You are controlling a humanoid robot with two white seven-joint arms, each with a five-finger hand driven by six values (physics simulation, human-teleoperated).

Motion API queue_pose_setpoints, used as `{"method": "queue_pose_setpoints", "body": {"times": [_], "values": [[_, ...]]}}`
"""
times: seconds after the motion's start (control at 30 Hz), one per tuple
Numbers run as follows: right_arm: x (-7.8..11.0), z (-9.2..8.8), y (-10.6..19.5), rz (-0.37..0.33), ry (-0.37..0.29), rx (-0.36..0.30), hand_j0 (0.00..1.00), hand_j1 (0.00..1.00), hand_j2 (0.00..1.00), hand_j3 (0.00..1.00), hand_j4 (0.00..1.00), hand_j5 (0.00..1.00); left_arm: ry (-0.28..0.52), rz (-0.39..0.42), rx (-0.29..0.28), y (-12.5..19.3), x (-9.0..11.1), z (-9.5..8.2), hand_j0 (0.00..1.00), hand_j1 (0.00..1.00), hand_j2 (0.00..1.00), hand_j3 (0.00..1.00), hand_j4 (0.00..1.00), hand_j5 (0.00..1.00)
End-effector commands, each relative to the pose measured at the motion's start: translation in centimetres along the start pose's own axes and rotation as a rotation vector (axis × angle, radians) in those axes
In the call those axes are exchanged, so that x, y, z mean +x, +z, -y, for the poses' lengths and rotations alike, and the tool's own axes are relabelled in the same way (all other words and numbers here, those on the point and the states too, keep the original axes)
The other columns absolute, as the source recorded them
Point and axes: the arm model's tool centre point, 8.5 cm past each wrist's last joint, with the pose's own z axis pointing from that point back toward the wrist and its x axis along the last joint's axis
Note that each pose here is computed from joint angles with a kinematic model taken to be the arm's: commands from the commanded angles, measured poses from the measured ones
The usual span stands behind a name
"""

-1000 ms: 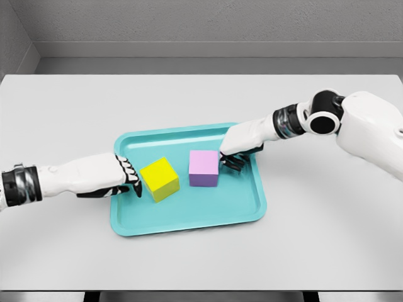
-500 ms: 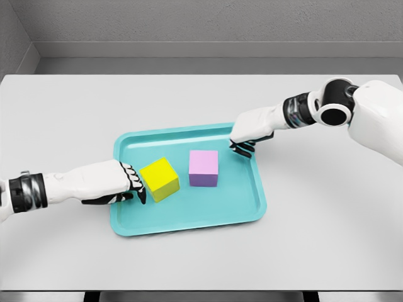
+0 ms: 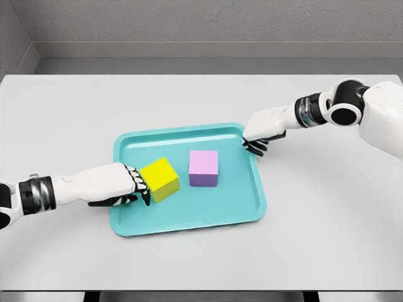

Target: Push two cubes

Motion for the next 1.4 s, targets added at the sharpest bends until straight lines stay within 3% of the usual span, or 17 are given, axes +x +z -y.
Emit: {"method": "queue_pose_setpoints", "body": {"times": [0.0, 0.43, 0.53, 0.63, 0.67, 0.7, 0.73, 0.77, 0.8, 0.93, 0.97, 1.0, 1.03, 1.07, 1.37], "values": [[-0.1, 0.2, -0.1, -0.001, -0.005, -0.006, 0.15, 0.15, 0.15, 0.15, 0.15, 0.15, 0.012, 0.0, -0.003, -0.4, -0.1, 0.4, 0.49, 0.49, 0.49, 0.49, 0.49, 0.49], [0.9, -0.1, -1.1, 0.028, 0.016, 0.028, 0.16, 0.16, 0.16, 0.16, 0.16, 0.16, 0.02, 0.023, 0.003, -1.8, 0.6, 0.8, 0.49, 0.49, 0.49, 0.49, 0.49, 0.49], [0.8, 0.1, -1.0, 0.025, 0.019, 0.026, 0.16, 0.16, 0.16, 0.16, 0.16, 0.16, 0.009, 0.016, 0.011, -1.3, 0.3, 0.2, 0.49, 0.49, 0.49, 0.49, 0.49, 0.49], [0.9, 0.4, -0.8, 0.025, 0.026, 0.021, 0.16, 0.16, 0.16, 0.16, 0.16, 0.16, 0.006, 0.055, 0.054, -0.5, 1.0, -1.7, 0.5, 0.5, 0.5, 0.5, 0.5, 0.5], [0.7, 0.4, -0.7, 0.022, 0.025, 0.02, 0.16, 0.16, 0.16, 0.16, 0.16, 0.16, 0.004, 0.035, 0.048, 1.4, 0.2, -2.5, 0.54, 0.54, 0.54, 0.54, 0.54, 0.54], [0.4, 0.6, -0.2, 0.011, 0.022, 0.014, 0.16, 0.16, 0.16, 0.16, 0.16, 0.16, -0.005, 0.007, 0.078, 2.9, -0.4, -3.8, 0.82, 0.82, 0.82, 0.82, 0.82, 0.82], [0.0, 0.6, 0.2, 0.0, 0.017, 0.008, 0.16, 0.16, 0.16, 0.16, 0.16, 0.16, -0.02, -0.04, 0.129, 5.0, -1.3, -5.5, 1.0, 1.0, 1.0, 1.0, 1.0, 1.0], [-0.4, 0.8, 0.7, -0.015, 0.01, -0.008, 0.16, 0.16, 0.16, 0.16, 0.16, 0.16, -0.018, -0.072, 0.147, 7.9, -2.0, -7.0, 1.0, 1.0, 1.0, 1.0, 1.0, 1.0], [-1.6, 0.5, 2.6, -0.055, -0.012, -0.027, 0.16, 0.16, 0.16, 0.16, 0.16, 0.16, -0.024, -0.087, 0.131, 9.4, -2.2, -7.8, 1.0, 1.0, 1.0, 1.0, 1.0, 1.0], [-7.5, -2.6, 9.1, -0.251, -0.177, -0.085, 0.17, 0.17, 0.17, 0.17, 0.17, 0.17, -0.017, -0.088, 0.121, 9.4, -2.2, -7.5, 1.0, 1.0, 1.0, 1.0, 1.0, 1.0], [-8.9, -3.7, 10.8, -0.303, -0.232, -0.105, 0.2, 0.2, 0.2, 0.2, 0.2, 0.2, -0.018, -0.091, 0.119, 9.5, -2.3, -7.4, 1.0, 1.0, 1.0, 1.0, 1.0, 1.0], [-10.0, -4.6, 12.4, -0.345, -0.279, -0.133, 0.37, 0.37, 0.37, 0.37, 0.37, 0.37, -0.018, -0.095, 0.117, 9.5, -2.4, -7.4, 1.0, 1.0, 1.0, 1.0, 1.0, 1.0], [-10.8, -6.0, 14.0, -0.385, -0.322, -0.144, 0.64, 0.64, 0.64, 0.64, 0.64, 0.64, -0.016, -0.101, 0.115, 9.5, -2.5, -7.3, 1.0, 1.0, 1.0, 1.0, 1.0, 1.0], [-11.1, -6.9, 14.4, -0.398, -0.345, -0.145, 1.0, 1.0, 1.0, 1.0, 1.0, 1.0, -0.009, -0.108, 0.107, 9.5, -2.7, -6.8, 1.0, 1.0, 1.0, 1.0, 1.0, 1.0], [-11.0, -6.8, 14.2, -0.395, -0.349, -0.15, 1.0, 1.0, 1.0, 1.0, 1.0, 1.0, -0.011, -0.127, 0.091, 9.3, -3.1, -6.2, 1.0, 1.0, 1.0, 1.0, 1.0, 1.0]]}}
